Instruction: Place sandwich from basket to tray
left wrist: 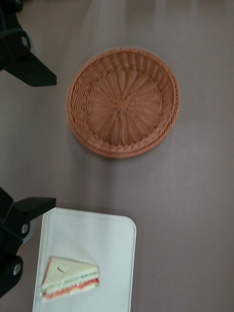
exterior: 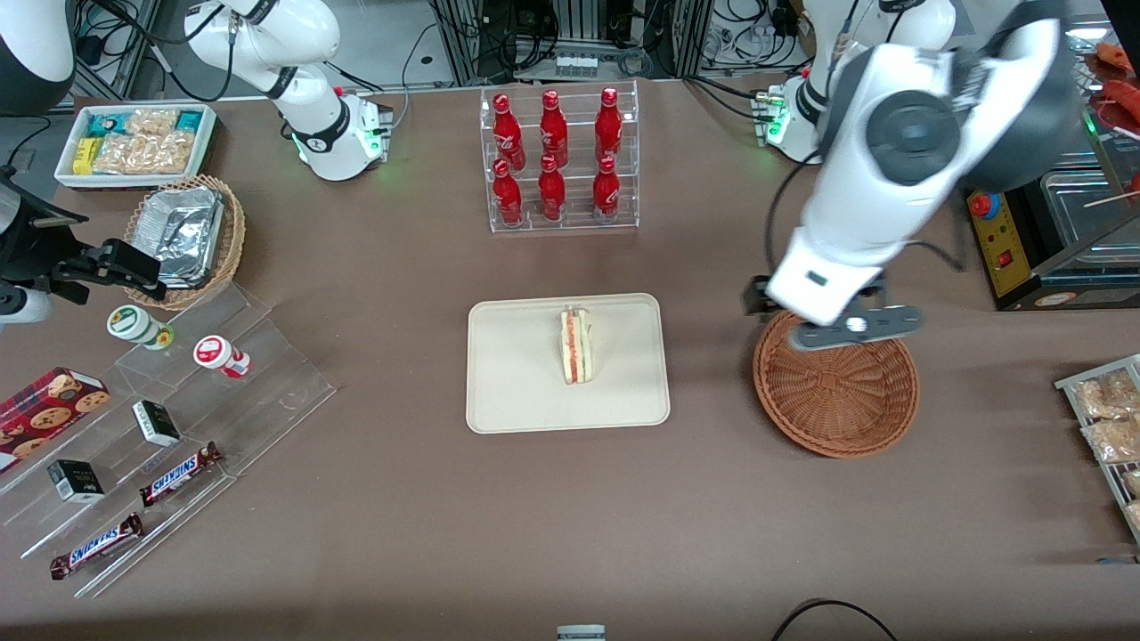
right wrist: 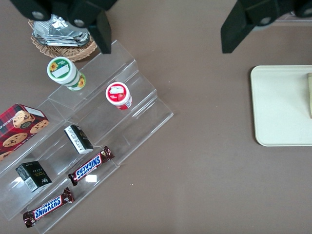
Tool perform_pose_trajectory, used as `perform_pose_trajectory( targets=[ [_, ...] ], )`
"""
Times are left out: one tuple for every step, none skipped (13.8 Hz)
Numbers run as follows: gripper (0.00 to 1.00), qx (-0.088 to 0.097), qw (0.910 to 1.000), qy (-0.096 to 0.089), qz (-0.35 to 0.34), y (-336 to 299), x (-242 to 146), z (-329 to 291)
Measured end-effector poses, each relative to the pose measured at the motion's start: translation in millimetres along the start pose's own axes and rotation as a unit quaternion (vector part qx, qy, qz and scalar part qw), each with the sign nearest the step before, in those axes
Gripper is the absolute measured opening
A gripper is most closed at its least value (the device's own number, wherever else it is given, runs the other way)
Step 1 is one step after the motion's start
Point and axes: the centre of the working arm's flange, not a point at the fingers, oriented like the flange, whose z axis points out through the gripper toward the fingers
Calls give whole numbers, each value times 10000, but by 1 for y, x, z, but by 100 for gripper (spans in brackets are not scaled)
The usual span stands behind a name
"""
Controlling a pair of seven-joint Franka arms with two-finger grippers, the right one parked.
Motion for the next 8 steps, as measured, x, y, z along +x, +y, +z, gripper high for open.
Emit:
perform_pose_trajectory(
  targets=[
    [100,-27,9999,-67,78,-22,5,-4],
    [100,-65,9998,-125,142,-46,9,-9],
    [100,-91,9997,-161,187,-69,12,-13],
    [100,-124,9995,-180,213,-90,14,-19],
    [100,-164,9995,-184,210,-108,13,-25],
    [100,-202,9995,-192,179,-122,12,-32],
    [100,-247,9994,-184,132,-134,10,-38],
    [100,-288,9994,-165,86,-144,8,-43]
  ],
)
